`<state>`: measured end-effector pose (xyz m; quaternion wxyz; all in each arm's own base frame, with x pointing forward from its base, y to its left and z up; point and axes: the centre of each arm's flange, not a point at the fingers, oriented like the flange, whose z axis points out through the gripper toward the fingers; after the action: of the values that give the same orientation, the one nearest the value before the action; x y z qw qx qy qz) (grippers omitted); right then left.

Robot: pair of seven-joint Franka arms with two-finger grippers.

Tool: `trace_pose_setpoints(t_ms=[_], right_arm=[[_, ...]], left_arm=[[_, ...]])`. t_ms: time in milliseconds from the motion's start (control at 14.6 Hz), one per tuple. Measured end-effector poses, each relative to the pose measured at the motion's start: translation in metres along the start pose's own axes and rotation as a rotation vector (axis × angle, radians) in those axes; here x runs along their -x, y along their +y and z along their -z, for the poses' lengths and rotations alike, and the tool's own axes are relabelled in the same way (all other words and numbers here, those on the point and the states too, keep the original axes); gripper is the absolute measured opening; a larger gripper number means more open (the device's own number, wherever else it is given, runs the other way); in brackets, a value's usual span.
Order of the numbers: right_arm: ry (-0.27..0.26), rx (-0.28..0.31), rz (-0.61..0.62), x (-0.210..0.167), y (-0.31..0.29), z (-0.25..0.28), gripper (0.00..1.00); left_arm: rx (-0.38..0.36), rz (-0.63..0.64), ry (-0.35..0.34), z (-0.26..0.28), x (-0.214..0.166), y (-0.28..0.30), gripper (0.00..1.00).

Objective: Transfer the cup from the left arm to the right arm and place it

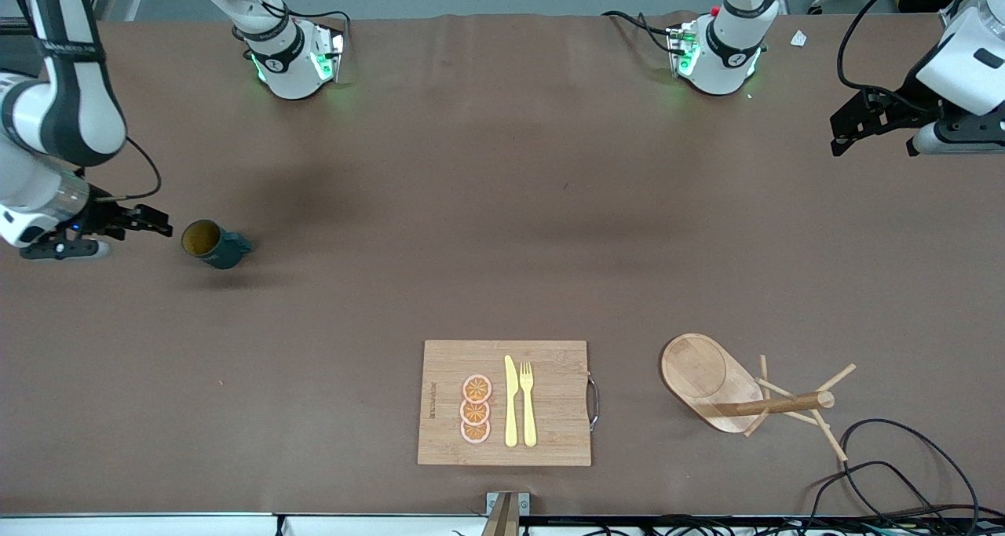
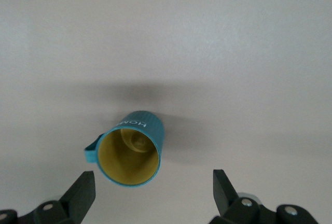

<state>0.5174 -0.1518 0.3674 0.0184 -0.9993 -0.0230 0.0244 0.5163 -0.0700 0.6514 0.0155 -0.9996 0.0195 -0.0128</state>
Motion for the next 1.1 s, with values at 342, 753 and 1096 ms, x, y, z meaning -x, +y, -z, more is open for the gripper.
trace_pose_setpoints(t_ms=[342,753,1096], right_arm=[[-0.002,-0.005,-0.046,0.003,-0.015,0.076,1.00],[0.008,-0.001,-0.101,0.012,-0.093,0.210,1.00],[0.024,0.015,-0.106,0.020,-0.159,0.254,1.00]], left_arm=[[0.000,0.000,0.003,0.001,0.000,0.000,1.00],[0.001,0.000,0.010,0.004,-0.001,0.000,1.00],[0.004,0.001,0.014,0.004,-0.011,0.000,1.00]])
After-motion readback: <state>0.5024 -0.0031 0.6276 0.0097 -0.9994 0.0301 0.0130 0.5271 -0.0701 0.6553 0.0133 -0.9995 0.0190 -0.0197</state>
